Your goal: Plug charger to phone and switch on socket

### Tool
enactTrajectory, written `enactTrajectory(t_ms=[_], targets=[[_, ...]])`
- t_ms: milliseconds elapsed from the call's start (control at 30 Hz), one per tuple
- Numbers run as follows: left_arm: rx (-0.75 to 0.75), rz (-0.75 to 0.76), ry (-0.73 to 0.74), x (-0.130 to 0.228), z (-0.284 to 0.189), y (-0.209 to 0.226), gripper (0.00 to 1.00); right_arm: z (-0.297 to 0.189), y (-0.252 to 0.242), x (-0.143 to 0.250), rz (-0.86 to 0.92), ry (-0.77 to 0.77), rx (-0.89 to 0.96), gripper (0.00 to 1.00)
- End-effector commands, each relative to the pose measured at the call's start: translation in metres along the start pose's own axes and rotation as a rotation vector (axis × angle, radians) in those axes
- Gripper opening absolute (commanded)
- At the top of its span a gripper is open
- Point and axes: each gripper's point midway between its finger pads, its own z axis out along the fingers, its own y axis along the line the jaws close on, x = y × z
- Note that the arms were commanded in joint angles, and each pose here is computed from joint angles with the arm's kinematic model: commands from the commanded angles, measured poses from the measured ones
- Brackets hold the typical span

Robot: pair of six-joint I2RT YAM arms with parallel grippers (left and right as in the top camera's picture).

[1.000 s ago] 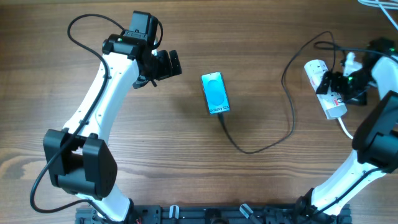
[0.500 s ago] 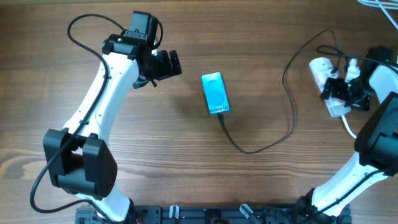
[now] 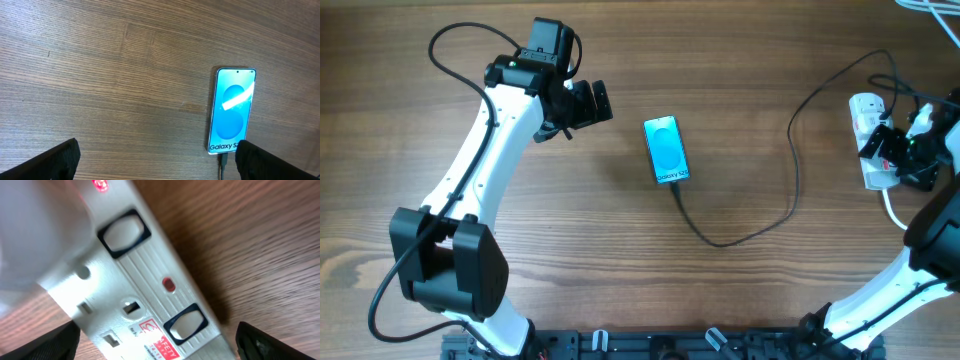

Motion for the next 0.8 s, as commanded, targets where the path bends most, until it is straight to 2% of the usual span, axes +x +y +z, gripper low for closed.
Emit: enactTrajectory(t_ms=[0,133,767], targets=[[-0.011,0.014,0.001,0.000,0.002,0.003,1.00,-0.060,0.005,-0.031,-0.014,-0.171,0.025,1.00],[-0.011,0.014,0.001,0.000,0.002,0.003,1.00,-0.083,0.014,-0.035,-0.028,-0.228,0.021,1.00],[-0.011,0.014,0.001,0.000,0.002,0.003,1.00,-0.087,0.016,-0.057,-0.043,-0.319,0.018,1.00]])
